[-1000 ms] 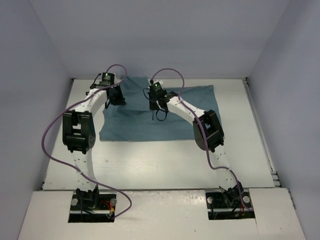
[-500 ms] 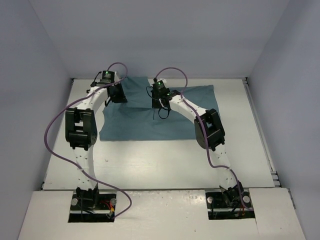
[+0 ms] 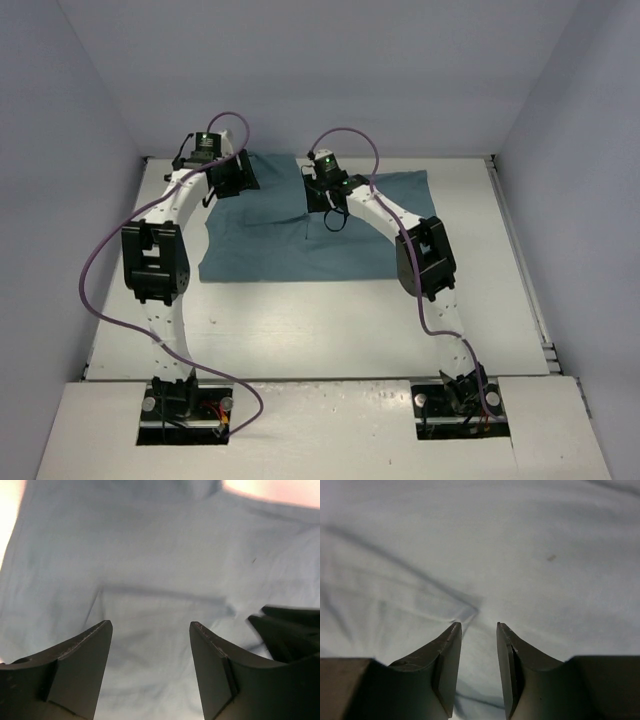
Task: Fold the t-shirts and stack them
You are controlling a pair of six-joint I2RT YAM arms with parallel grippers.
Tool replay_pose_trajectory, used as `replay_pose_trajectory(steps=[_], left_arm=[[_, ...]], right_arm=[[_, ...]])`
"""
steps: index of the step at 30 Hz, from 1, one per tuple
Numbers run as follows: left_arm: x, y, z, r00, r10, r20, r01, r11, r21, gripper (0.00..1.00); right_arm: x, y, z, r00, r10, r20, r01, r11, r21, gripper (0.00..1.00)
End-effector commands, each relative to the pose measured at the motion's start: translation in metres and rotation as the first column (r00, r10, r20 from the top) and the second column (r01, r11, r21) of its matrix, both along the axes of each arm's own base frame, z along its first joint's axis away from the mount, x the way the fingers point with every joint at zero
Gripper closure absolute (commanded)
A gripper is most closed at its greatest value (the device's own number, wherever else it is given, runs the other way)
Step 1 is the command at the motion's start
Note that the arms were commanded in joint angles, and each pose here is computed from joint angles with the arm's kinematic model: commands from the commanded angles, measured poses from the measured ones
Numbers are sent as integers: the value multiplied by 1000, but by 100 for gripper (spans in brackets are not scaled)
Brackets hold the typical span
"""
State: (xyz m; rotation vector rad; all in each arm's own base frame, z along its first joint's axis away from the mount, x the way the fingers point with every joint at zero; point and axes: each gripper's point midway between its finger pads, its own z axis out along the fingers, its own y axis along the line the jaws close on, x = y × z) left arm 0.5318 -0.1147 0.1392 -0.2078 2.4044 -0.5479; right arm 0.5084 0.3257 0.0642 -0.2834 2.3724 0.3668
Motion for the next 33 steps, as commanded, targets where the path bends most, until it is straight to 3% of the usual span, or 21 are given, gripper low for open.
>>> replay_pose_trajectory(steps=[1,4,7,10,22,27,33], left_arm=[[-36,25,61,992,95,87,-96,995,12,40],[-68,36,36,987,157,16,-157,987,44,40],[-118,43,-18,964,230,-134,-223,973,68,40],[-142,45,-50,943,251,-218,-238,968,84,41],[-193,57,-103,889,297,-348,-258,954,156,45],[-200,59,-108,884,299,-360,-253,952,170,46],[-211,62,-117,871,304,-386,-250,950,186,46]], right_arm=[[-10,28,109,935,278,221,-293,955,41,66],[-27,47,110,875,423,235,-444,895,46,62],[-39,68,98,830,510,224,-536,842,69,59],[-46,88,82,790,574,215,-600,795,85,56],[-68,137,26,683,710,171,-730,655,197,52],[-66,139,3,688,711,142,-723,658,208,52],[-37,129,-9,733,663,152,-681,716,157,52]])
